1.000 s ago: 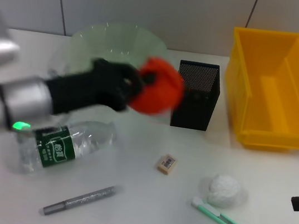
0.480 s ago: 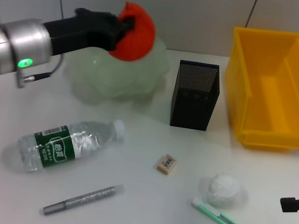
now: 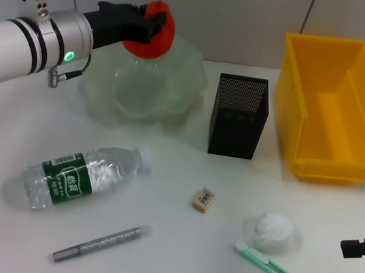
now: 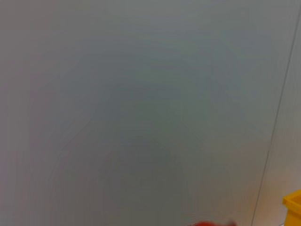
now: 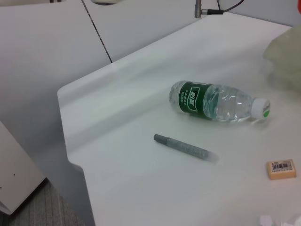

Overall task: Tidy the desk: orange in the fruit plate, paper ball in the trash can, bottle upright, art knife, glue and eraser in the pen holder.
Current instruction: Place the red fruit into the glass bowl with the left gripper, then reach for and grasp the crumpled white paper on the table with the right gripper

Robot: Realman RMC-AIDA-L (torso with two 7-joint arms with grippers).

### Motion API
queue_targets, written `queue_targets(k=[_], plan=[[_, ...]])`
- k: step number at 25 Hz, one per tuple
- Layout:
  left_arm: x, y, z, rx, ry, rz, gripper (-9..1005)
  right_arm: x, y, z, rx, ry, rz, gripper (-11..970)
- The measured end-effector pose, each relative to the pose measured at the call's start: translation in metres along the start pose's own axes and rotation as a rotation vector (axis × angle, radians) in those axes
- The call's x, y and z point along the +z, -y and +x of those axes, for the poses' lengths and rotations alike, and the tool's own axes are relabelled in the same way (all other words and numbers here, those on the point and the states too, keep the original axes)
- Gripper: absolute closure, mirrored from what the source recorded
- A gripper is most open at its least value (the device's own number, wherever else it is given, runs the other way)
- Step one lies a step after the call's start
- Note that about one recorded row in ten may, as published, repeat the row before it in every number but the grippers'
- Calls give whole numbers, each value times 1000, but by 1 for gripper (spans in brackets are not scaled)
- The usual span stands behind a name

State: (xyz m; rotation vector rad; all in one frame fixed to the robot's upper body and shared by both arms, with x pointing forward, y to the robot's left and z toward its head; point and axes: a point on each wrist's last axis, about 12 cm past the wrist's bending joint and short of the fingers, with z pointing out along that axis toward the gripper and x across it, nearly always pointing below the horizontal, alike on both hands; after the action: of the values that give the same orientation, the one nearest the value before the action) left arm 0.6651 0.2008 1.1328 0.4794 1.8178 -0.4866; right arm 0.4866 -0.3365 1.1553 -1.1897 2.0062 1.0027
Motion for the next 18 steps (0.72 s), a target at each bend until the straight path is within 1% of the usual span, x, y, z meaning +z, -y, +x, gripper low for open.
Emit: queue_targets(k=[8, 9, 12, 13, 14, 15, 16, 18], plan=[[-3, -3, 4, -9, -6, -17, 533, 0, -1, 1, 0, 0, 0, 194], [-6, -5, 7, -14, -5, -13, 504, -1, -1, 1, -2, -1, 2, 194], [-10, -5, 8, -14, 1, 7, 377, -2, -1, 0, -5, -1, 8, 195], [-19, -3, 9, -5, 16, 59, 335, -3, -1, -2, -3, -3, 13, 195], [-49, 0, 6, 24, 65, 188, 318, -4, 0, -5, 0, -8, 28, 195], [-49, 0, 6, 24, 65, 188, 301, -4, 0, -5, 0, -8, 28, 195], [-59, 0, 7, 29, 74, 220, 285, -5, 1, -7, 2, -12, 35, 195], [-86, -3, 8, 23, 99, 298, 251, -5, 1, -14, 1, -18, 48, 196]])
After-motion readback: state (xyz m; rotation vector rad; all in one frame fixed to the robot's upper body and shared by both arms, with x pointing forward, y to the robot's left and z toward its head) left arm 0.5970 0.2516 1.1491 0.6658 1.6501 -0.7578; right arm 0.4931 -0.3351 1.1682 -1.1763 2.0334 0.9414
